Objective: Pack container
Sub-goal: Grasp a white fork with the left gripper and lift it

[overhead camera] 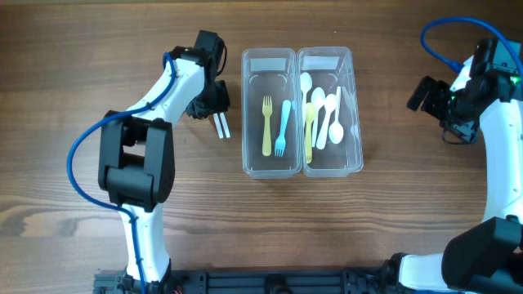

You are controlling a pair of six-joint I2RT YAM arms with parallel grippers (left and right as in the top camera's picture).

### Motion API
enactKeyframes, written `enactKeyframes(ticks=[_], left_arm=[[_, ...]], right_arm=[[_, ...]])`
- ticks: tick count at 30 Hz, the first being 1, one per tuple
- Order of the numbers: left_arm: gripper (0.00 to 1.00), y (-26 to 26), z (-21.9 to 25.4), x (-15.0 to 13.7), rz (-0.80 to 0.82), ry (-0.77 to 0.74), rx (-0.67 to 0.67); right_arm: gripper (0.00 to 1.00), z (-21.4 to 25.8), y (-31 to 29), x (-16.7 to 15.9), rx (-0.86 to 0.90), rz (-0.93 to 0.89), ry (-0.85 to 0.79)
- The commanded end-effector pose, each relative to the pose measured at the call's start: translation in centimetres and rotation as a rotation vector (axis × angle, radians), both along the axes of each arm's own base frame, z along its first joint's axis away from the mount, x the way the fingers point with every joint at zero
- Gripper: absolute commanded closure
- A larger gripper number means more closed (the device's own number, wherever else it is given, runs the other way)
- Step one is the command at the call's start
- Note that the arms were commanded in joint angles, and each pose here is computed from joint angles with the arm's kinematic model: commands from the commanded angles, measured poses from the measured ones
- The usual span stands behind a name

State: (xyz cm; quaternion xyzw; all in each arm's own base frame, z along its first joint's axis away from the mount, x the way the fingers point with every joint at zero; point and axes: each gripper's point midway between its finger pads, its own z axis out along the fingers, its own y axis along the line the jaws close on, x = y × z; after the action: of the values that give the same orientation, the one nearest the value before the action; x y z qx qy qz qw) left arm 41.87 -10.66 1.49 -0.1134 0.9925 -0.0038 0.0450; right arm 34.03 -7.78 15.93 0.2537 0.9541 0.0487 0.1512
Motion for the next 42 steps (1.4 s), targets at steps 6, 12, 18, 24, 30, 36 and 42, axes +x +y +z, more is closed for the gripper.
enactKeyframes(ticks=[6, 12, 18, 24, 30, 36, 42], left_arm=[[0.6, 0.8, -3.2, -0.5, 0.02, 0.062, 0.03], [0.74, 0.9, -3.9, -0.9, 0.02, 0.083, 0.035], [0.73, 1.0, -3.9, -1.2, 0.019, 0.095, 0.038], [0.68, 1.5, -3.9, -1.7, 0.028, 0.122, 0.045], [0.58, 3.0, -3.9, -1.6, 0.066, 0.132, 0.043], [0.8, 3.3, -3.9, -1.6, 0.074, 0.133, 0.04], [0.96, 3.3, -3.7, -1.7, 0.048, 0.134, 0.04]], right_arm=[[0.0, -0.5, 0.2, -0.3, 0.017, 0.002, 0.02], [0.0, -0.6, 0.3, -0.4, 0.018, 0.002, 0.024], [0.0, -0.6, 0.3, -0.5, 0.019, 0.002, 0.027], [0.0, -0.6, 0.3, -0.6, 0.02, 0.002, 0.034], [0.0, -0.6, 0.3, -0.6, 0.019, 0.002, 0.033], [0.0, -0.6, 0.3, -0.6, 0.019, 0.002, 0.031], [0.0, -0.6, 0.3, -0.6, 0.02, 0.002, 0.034]])
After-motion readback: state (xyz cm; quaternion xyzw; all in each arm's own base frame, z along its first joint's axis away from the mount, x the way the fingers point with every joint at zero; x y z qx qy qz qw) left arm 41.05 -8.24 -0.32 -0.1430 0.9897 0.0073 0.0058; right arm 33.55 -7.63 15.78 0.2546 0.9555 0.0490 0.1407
